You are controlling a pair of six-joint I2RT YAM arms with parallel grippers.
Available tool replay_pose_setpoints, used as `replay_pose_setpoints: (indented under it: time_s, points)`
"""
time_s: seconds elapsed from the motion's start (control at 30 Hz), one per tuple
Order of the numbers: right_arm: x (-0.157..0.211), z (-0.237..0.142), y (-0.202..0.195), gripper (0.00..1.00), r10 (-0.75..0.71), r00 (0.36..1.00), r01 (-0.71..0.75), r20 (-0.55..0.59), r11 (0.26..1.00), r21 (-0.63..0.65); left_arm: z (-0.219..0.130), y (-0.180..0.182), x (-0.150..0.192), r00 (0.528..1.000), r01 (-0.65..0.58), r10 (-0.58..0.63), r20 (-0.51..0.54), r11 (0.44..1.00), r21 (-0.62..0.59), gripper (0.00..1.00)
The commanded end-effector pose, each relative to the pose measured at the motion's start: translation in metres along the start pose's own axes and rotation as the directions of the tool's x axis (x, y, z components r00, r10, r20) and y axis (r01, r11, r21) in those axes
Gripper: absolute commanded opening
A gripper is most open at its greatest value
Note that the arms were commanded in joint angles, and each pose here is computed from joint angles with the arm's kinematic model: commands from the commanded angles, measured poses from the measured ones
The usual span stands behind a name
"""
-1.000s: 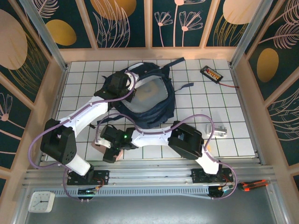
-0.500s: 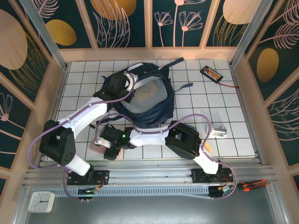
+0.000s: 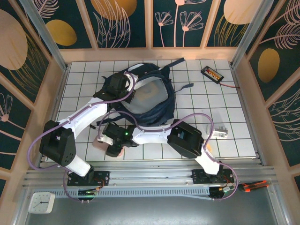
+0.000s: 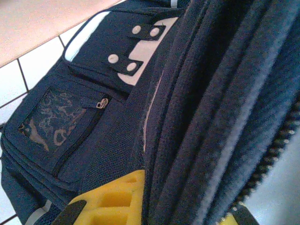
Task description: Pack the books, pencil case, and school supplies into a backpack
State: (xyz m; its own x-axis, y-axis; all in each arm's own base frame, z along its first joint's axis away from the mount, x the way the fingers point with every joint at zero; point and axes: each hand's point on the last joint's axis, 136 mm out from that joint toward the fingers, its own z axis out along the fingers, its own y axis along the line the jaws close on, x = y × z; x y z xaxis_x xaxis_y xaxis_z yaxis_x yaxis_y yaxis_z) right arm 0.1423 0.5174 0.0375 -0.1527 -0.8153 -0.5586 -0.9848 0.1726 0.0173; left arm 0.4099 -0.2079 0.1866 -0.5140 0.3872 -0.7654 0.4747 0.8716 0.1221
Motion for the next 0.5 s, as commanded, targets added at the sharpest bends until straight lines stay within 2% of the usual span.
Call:
replay_pose_setpoints:
  time_s: [0.0, 0.1, 0.23, 0.47]
  points:
    - [-0.034, -0.045, -0.017, 0.54, -0.014, 0.991, 0.005, 0.133, 0.997, 0.072, -0.009, 0.014, -0.013, 0.998, 0.045, -0.044, 0.038, 0.998, -0.035, 0.00]
    - [-0.041, -0.071, -0.027, 0.54, -0.004, 0.984, -0.014, 0.180, 0.995, 0.097, -0.010, 0.014, -0.017, 0.998, 0.051, -0.050, 0.041, 0.998, -0.033, 0.00]
    - [-0.032, -0.103, -0.039, 0.53, 0.037, 0.980, -0.063, 0.198, 0.990, 0.127, -0.012, 0.014, -0.028, 0.996, 0.067, -0.066, 0.054, 0.997, -0.027, 0.00]
    - [0.036, -0.160, -0.057, 0.52, 0.275, 0.935, -0.316, 0.225, 0.933, 0.173, -0.023, 0.013, -0.061, 0.987, 0.112, -0.112, 0.113, 0.994, 0.009, 0.00]
